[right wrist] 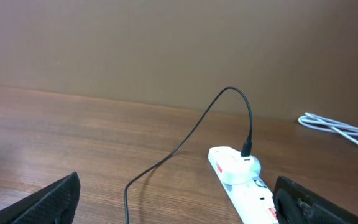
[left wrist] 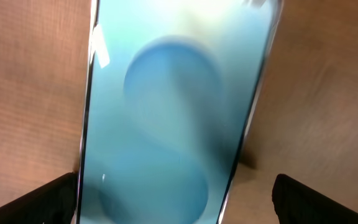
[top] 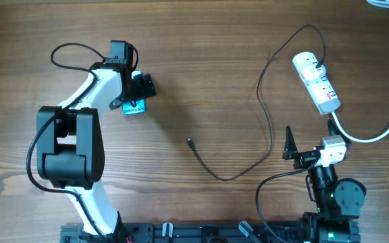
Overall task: Plug charger to phone and switch on socket
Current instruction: 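Grasp the phone's edge with the left gripper and lift it, then rotate the held phone upright with the left gripper, then move the right gripper toward the phone held by the left gripper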
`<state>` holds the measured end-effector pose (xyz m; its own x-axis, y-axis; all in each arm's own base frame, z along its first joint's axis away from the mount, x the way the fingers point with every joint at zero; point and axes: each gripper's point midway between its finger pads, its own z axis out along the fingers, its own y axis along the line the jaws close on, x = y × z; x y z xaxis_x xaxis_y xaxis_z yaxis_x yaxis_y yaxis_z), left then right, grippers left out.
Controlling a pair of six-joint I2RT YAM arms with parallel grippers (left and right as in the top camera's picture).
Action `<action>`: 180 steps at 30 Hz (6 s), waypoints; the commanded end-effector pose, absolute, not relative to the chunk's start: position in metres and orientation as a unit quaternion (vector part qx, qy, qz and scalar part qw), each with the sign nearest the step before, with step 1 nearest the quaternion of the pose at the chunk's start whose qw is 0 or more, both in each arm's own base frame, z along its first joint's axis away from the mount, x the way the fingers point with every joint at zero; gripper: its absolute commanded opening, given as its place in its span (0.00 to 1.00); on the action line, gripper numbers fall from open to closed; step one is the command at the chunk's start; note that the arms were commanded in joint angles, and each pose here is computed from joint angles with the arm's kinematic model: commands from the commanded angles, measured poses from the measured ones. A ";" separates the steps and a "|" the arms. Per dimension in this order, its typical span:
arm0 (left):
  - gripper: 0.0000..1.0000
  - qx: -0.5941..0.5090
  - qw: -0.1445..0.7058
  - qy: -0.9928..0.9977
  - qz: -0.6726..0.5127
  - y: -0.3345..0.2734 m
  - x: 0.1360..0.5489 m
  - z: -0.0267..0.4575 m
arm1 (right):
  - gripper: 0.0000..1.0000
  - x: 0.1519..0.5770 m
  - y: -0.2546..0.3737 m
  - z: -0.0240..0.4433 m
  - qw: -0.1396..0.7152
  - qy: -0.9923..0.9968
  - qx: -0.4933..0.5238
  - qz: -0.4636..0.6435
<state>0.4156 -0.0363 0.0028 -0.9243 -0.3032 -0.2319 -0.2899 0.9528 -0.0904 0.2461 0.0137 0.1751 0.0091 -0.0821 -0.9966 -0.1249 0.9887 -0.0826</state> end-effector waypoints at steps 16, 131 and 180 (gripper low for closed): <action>1.00 -0.147 0.097 0.983 -0.048 -0.044 0.407 -0.018 | 1.00 0.246 0.015 0.176 0.708 0.702 -0.073 0.022; 1.00 -0.261 -0.005 0.964 0.051 -0.042 0.343 -0.023 | 1.00 0.246 0.015 0.176 0.708 0.702 -0.073 0.022; 0.78 -0.228 -0.009 0.971 -0.070 -0.080 0.359 -0.022 | 0.93 0.288 0.125 0.307 0.411 0.780 -0.140 0.450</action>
